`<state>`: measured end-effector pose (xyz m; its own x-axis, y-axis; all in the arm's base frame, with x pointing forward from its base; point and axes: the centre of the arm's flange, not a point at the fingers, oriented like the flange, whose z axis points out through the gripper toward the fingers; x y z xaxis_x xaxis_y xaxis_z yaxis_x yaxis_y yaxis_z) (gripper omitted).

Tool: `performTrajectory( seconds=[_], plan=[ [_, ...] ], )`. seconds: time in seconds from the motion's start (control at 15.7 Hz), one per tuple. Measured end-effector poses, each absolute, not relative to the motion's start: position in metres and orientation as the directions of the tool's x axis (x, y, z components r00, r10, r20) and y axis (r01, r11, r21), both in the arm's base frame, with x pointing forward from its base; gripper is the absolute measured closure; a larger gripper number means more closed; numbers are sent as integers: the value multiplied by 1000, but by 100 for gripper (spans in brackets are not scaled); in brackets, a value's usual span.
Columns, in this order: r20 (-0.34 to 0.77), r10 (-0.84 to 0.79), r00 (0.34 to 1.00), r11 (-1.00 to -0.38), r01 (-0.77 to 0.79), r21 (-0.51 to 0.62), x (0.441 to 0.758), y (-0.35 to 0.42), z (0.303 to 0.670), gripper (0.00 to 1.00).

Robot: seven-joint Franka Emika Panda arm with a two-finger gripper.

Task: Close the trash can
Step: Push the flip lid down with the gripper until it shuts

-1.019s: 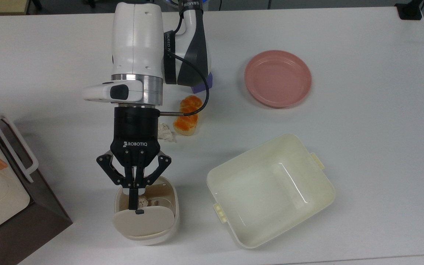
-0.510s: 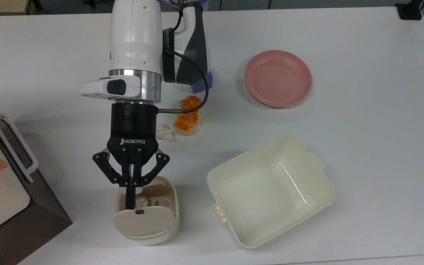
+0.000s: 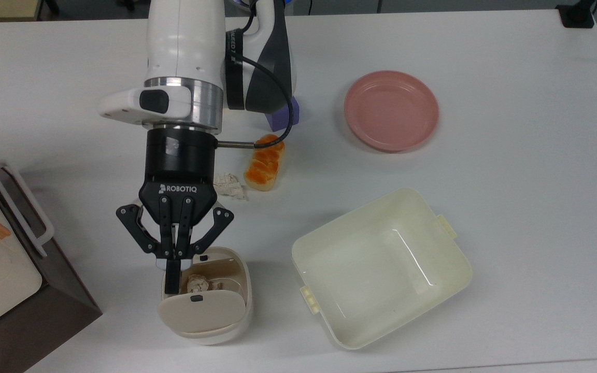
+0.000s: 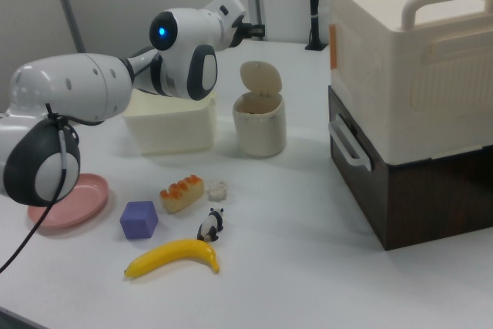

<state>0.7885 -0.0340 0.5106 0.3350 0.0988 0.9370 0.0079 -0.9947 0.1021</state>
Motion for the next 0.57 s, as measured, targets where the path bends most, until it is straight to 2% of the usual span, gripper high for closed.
performTrajectory(
  seconds=[0.32, 0.57],
  plan=[
    [927, 92, 363, -995, 11, 94, 810, -34, 458, 99],
    [928, 95, 360, -995, 26, 92, 814, -22, 451, 99]
  ],
)
